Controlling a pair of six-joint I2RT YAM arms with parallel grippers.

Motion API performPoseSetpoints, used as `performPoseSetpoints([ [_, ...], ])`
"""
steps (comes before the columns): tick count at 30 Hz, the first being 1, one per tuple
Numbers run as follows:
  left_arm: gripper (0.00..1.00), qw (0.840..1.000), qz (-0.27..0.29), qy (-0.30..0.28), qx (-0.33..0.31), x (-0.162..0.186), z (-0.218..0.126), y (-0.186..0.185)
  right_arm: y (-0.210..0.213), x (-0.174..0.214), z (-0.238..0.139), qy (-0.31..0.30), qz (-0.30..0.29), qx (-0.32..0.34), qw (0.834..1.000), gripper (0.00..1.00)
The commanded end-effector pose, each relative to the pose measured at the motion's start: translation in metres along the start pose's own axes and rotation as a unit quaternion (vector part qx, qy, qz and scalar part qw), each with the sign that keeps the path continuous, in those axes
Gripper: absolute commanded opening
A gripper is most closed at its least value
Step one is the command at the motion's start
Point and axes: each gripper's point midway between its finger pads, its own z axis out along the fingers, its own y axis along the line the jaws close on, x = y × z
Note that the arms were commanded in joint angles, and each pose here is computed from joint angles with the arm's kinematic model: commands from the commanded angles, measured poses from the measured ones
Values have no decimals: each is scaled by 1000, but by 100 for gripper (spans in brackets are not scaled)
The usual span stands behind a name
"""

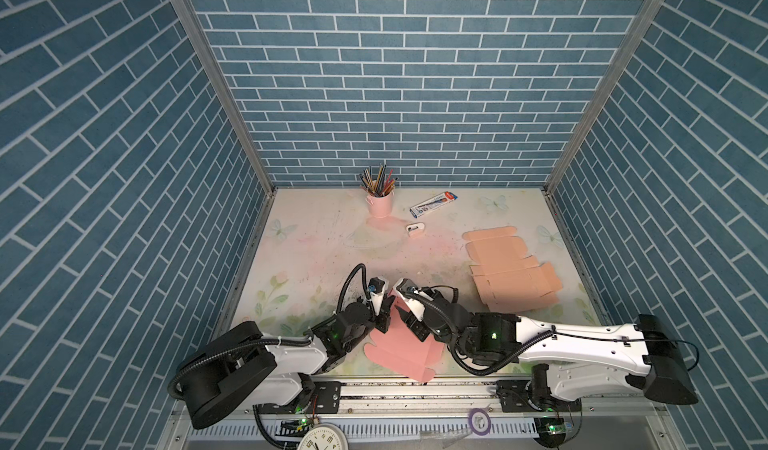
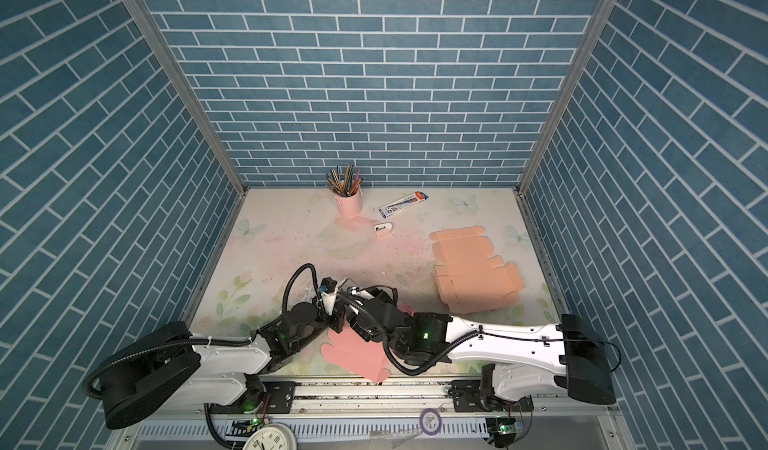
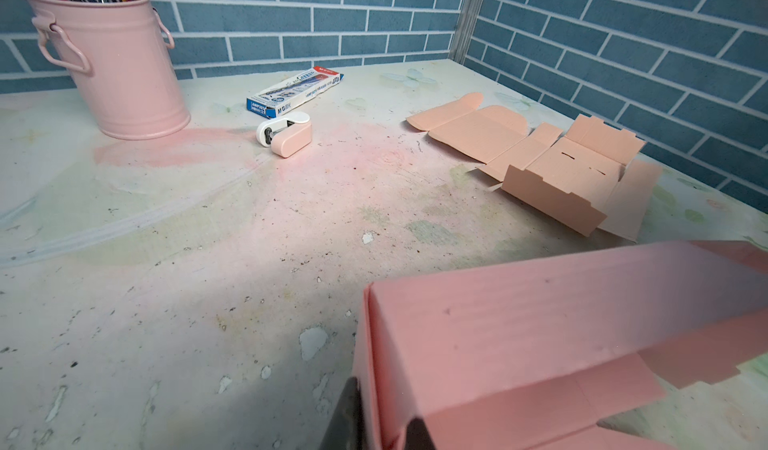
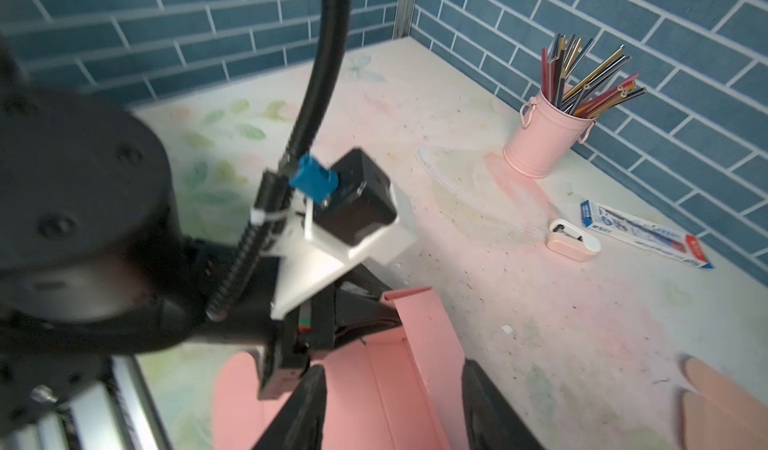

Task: Fold the paper box

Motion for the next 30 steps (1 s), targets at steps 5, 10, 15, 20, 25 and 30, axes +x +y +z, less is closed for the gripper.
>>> performPoseSetpoints([
  [5, 16, 999, 24, -17, -14, -6, -5, 0, -31, 12, 10, 33, 171, -12, 985, 53],
  [10, 16, 999, 31, -18, -11, -6, -5, -5, -56, 26, 16, 52, 208, -2, 977, 53],
  [15, 16, 999, 37, -16, -7, -5, -5, -10, -68, 42, 24, 71, 228, -4, 971, 53],
  [20, 16, 999, 43, -12, -9, -2, -4, -11, -73, 59, 33, 90, 247, -11, 965, 52],
  [25, 16, 999, 50, -8, -14, 3, -2, -12, -70, 73, 42, 109, 253, -19, 961, 52],
  [30, 16, 999, 51, -9, -16, 5, -1, -12, -64, 83, 49, 117, 264, -34, 957, 52],
])
